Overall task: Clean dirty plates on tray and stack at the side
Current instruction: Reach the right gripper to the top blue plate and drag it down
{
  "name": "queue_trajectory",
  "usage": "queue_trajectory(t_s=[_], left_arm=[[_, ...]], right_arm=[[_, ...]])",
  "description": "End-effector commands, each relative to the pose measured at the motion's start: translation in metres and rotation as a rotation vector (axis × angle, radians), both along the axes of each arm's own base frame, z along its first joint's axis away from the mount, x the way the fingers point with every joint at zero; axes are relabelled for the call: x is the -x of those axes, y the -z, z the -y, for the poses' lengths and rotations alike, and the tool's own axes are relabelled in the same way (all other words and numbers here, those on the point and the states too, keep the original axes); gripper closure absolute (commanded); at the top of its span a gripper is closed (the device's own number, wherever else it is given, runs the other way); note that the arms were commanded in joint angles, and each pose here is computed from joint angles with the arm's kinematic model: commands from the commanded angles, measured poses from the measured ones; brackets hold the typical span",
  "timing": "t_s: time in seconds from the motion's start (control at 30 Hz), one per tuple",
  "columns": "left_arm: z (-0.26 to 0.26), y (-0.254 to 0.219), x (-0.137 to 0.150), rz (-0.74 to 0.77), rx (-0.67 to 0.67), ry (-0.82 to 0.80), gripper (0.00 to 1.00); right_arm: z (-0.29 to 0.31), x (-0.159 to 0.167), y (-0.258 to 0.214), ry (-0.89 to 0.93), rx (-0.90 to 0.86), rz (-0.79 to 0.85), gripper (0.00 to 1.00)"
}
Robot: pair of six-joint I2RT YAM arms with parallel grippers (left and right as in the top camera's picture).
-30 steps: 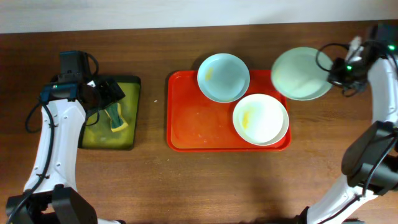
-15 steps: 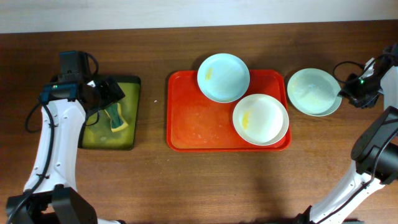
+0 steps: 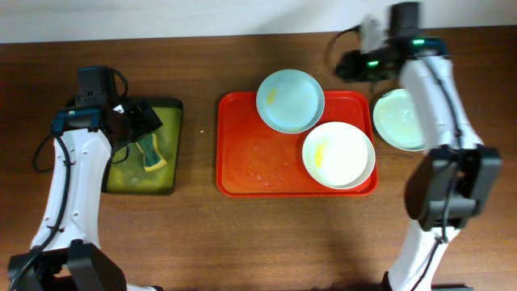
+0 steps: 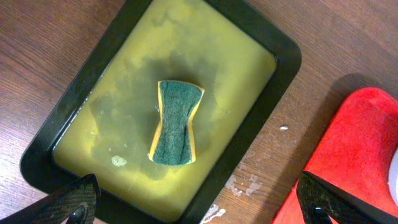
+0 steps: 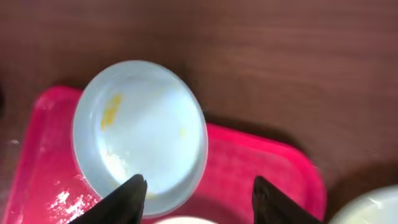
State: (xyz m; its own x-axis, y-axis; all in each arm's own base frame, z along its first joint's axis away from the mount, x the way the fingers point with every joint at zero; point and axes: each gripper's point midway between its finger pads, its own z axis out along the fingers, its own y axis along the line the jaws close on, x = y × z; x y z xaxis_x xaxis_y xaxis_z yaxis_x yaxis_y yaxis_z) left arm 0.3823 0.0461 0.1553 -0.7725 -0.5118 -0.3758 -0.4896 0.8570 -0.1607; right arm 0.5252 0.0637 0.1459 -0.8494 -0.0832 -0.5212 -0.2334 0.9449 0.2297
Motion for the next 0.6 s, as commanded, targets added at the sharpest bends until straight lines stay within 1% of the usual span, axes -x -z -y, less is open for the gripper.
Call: queue_trajectory(t_s=[0.0,0.03,0.13,0.23,0.27,0.33,0.37,0.43,0.53,0.57], left_arm=[[0.000,-0.003,-0.002,0.011,0.005,0.002,0.01],[0.000,-0.003,-0.002,0.011,0.005,0.002,0.00],[0.000,-0.003,-0.002,0.011,0.005,0.002,0.01],[0.000,-0.003,-0.002,0.011,0.005,0.002,0.01],[0.000,-0.003,-0.002,0.011,0.005,0.002,0.01],[0.000,-0.003,-0.002,0.011,0.005,0.002,0.01],[0.000,-0.003,-0.002,0.011,0.005,0.002,0.01],[0.000,-0.003,-0.002,0.011,0.005,0.002,0.01],[0.000,-0.003,-0.002,0.011,0.005,0.002,0.01],[0.000,-0.003,-0.002,0.011,0.005,0.002,0.01]], right_arm=[[-0.015,0.000,0.068,-0.016,0.240,-0.067,0.44],[-0.020,0.000,0.083,-0.022,0.277,-0.082,0.44],[-0.019,0.001,0.104,-0.017,0.338,-0.112,0.46],[-0.019,0.004,0.117,0.028,0.312,-0.146,0.46],[-0.020,0.004,0.118,0.025,0.313,-0.149,0.48],[-0.021,0.005,0.119,0.033,0.308,-0.152,0.58],[-0.022,0.005,0.119,0.057,0.291,-0.158,0.68],[-0.029,0.007,0.120,0.044,0.251,-0.168,0.70],[-0.028,0.011,0.130,0.062,0.246,-0.197,0.70],[-0.028,0.015,0.136,0.075,0.240,-0.215,0.75]])
